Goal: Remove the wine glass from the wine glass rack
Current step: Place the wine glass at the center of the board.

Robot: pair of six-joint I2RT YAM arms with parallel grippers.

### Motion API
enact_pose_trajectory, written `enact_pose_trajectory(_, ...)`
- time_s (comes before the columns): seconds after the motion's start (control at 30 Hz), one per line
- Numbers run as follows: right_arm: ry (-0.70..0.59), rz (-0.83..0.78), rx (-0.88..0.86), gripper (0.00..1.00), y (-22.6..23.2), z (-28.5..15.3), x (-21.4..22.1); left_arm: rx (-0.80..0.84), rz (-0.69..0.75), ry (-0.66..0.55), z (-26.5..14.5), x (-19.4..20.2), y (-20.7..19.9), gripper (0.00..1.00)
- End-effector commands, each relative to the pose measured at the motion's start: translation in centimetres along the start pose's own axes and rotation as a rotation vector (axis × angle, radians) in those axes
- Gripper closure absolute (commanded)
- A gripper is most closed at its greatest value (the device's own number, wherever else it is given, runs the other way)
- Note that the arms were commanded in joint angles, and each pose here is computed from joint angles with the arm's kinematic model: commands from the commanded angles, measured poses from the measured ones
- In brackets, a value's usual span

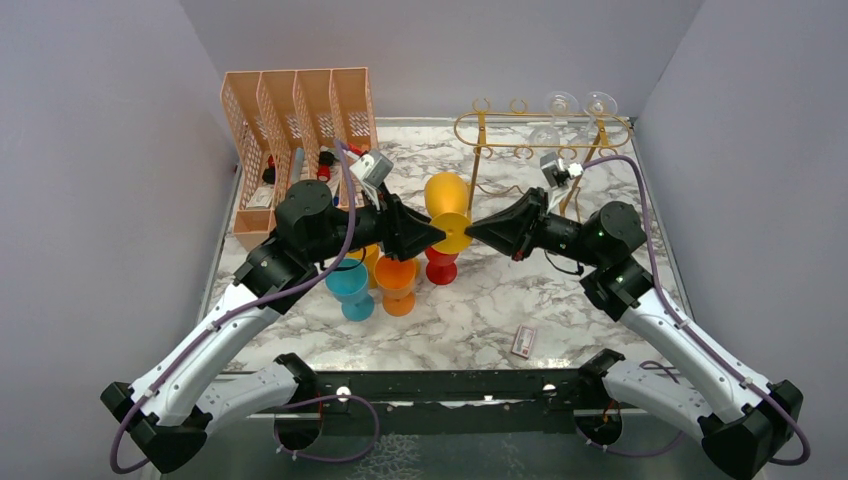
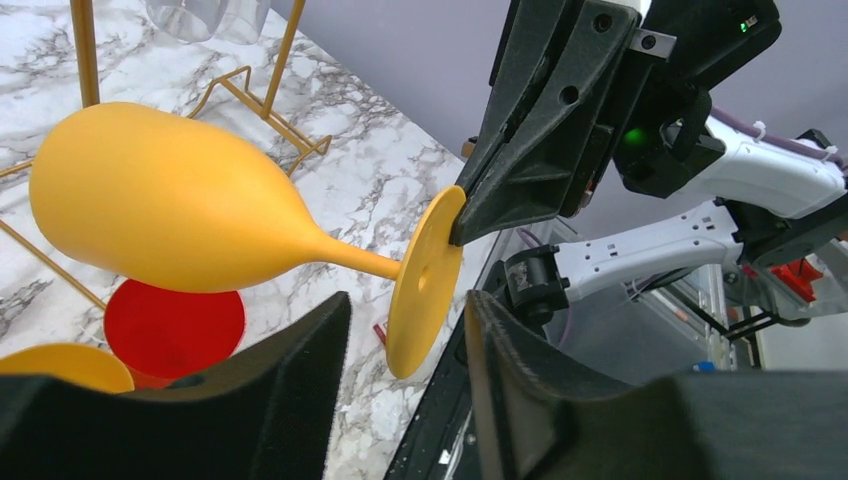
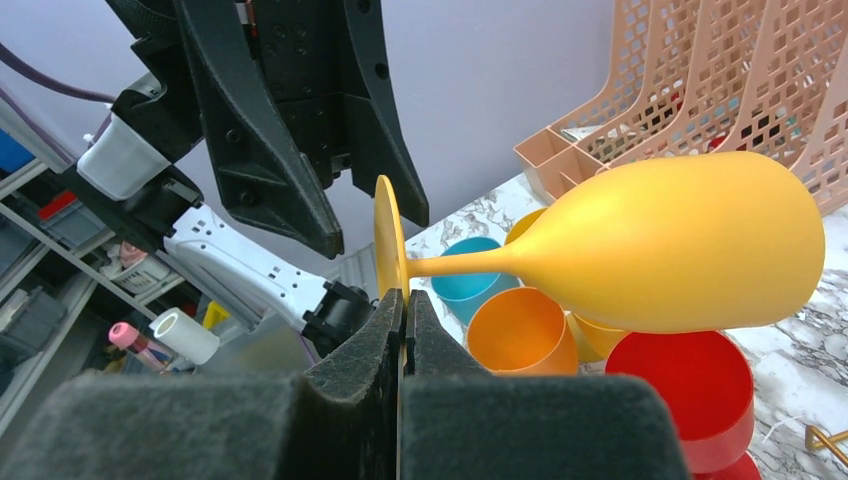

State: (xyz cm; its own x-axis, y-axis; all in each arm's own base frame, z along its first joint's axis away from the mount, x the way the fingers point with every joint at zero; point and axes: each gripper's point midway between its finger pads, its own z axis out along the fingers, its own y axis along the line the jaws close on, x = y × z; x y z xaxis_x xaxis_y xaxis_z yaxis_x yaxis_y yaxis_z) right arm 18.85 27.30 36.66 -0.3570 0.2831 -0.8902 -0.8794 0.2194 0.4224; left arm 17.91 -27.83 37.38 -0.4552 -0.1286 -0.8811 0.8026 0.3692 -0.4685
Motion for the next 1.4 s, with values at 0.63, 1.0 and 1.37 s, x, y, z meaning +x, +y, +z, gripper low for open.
enact_pose_trajectory(0.63,0.117,0.006,-0.110,0.77,1.3,0.1,1.9,0.060,0.048,-0.056,0.0,-0.8,-0.8,1.00)
enact_pose_trajectory(1.0,0.221,0.109,-0.220,0.83,2.1,0.9,3.4,0.095,0.094,-0.071,-0.4,-0.8,-1.5,1.00)
enact_pose_trajectory(1.37,0.182,0.031,-0.257,0.99,1.8,0.3,4.7,0.101,0.090,-0.038,-0.3,0.3,-1.4,0.69)
